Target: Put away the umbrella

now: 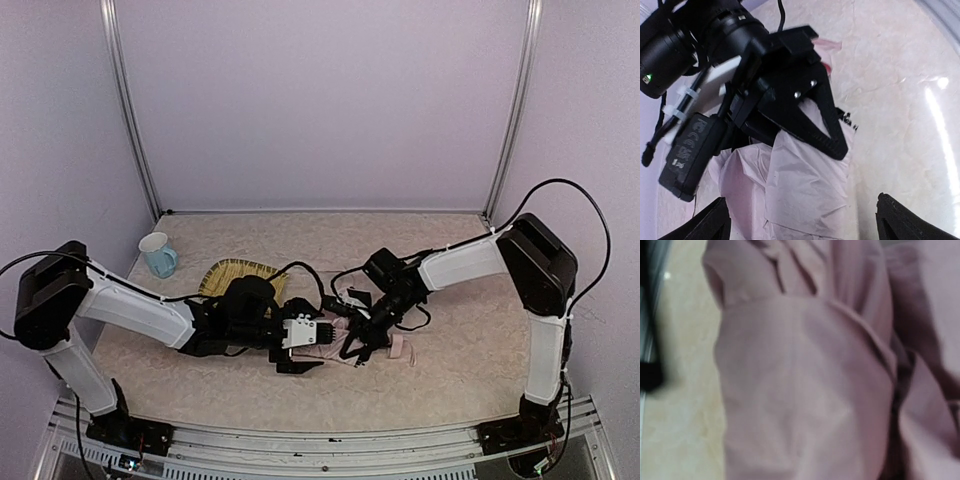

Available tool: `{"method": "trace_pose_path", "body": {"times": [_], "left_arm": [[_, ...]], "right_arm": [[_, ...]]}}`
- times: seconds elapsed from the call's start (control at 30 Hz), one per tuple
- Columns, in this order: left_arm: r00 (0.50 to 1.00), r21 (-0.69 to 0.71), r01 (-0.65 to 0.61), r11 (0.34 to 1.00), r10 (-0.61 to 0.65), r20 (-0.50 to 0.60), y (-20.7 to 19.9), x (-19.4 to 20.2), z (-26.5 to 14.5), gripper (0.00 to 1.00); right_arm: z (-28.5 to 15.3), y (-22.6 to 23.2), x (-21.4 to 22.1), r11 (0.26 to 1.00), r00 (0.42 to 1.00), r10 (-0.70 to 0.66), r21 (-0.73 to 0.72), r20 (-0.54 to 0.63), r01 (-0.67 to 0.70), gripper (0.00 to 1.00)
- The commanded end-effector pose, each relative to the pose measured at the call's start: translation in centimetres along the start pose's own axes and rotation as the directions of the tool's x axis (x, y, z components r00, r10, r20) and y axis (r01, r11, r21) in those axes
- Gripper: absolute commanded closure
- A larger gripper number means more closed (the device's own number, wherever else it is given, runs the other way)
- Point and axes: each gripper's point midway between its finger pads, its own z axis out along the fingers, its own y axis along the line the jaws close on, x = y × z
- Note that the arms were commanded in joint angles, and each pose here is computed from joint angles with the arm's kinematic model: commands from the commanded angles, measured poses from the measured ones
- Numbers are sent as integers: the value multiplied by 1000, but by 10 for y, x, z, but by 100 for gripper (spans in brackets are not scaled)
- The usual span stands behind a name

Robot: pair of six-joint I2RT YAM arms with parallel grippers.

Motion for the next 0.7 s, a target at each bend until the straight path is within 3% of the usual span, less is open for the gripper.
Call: {"method": "trace_pose_path", "body": {"times": [0.0,0.13,0.27,0.33,0.37,0.4,0.47,0.57,0.67], "left_arm": [[960,-8,-174,985,168,-224,10,41,23,3],[942,81,-158,984,174,-285,-4,61,35,12],[962,161,-90,983,128,-243,-21,54,37,20],[968,203,-54,978,101,-231,-28,52,38,36],[969,217,-16,976,69,-237,-31,51,40,53],[969,225,15,974,41,-244,-32,50,42,64],[962,249,90,964,-20,-271,-36,52,46,68],[953,287,181,941,-95,-288,-44,52,47,76],[921,321,302,897,-188,-341,-51,56,46,93]], "right_arm": [[16,19,117,911,850,385,-1,-360,-413,100],[14,13,116,908,848,394,7,-353,-419,100],[13,6,104,912,863,388,0,-322,-410,97],[11,3,93,921,879,372,-1,-297,-390,95],[10,1,87,924,887,366,0,-282,-382,93],[7,-3,80,930,897,357,7,-261,-369,91],[2,-10,70,933,907,357,34,-224,-359,86],[-10,-23,53,938,926,345,95,-152,-334,67],[-27,-30,34,944,955,289,185,-69,-272,50]]}}
